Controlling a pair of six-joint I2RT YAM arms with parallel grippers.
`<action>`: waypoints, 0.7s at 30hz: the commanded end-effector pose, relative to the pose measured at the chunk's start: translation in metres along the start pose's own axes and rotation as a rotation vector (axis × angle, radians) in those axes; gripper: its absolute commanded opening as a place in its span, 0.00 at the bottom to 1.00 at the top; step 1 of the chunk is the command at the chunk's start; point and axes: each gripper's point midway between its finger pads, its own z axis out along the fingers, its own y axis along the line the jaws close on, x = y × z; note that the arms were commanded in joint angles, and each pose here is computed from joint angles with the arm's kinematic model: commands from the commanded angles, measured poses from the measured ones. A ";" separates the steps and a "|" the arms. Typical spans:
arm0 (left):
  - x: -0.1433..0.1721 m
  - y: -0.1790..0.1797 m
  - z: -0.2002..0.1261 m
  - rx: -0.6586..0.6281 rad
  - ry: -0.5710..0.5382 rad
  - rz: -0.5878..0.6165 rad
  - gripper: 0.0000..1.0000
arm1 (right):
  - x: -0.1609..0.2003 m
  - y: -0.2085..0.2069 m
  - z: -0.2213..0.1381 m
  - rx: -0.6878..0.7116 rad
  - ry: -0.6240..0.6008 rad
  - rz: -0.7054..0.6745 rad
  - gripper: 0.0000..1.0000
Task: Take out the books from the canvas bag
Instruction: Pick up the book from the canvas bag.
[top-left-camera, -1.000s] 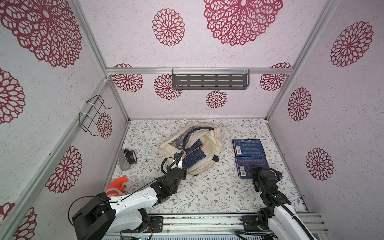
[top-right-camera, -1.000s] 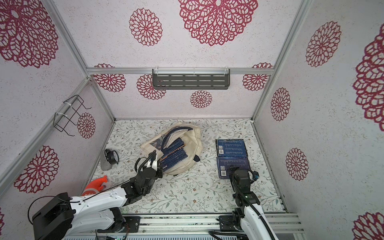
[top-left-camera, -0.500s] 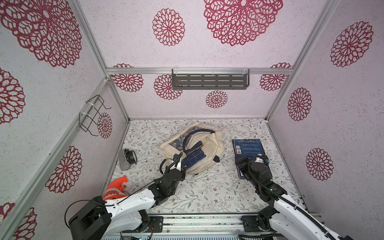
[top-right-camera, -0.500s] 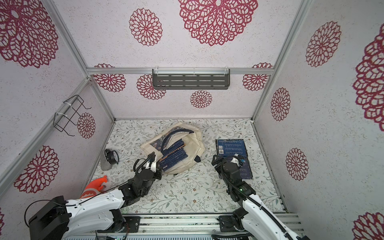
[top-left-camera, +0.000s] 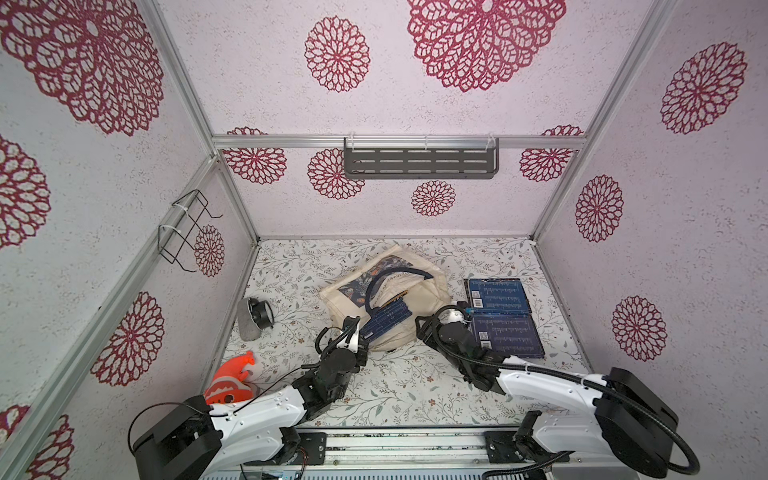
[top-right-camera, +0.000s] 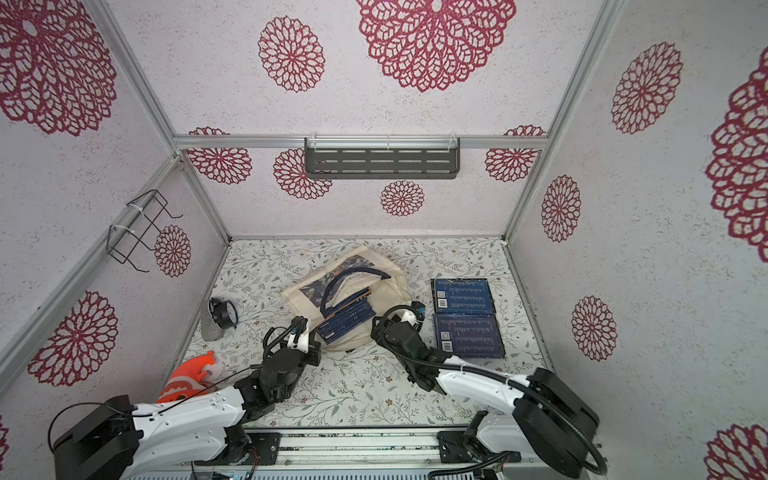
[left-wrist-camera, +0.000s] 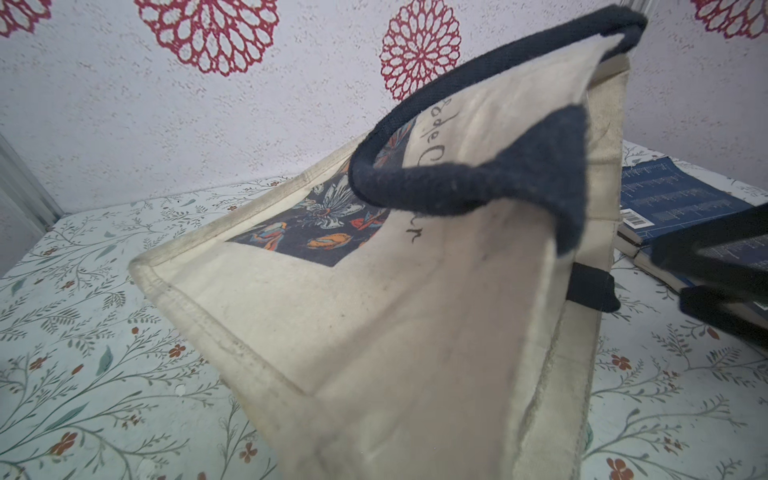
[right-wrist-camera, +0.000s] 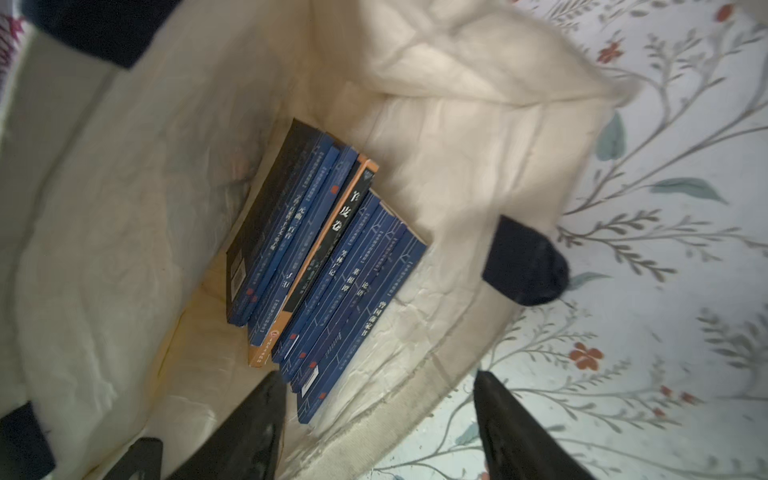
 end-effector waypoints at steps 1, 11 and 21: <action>-0.025 -0.005 -0.007 0.040 -0.085 -0.067 0.00 | -0.009 0.038 0.010 -0.090 -0.053 0.019 0.67; -0.026 -0.005 -0.006 0.032 -0.080 -0.075 0.00 | 0.020 0.047 0.056 -0.050 -0.021 -0.003 0.60; -0.026 -0.002 -0.006 0.013 -0.084 -0.055 0.00 | 0.028 0.059 0.084 -0.152 -0.024 0.032 0.57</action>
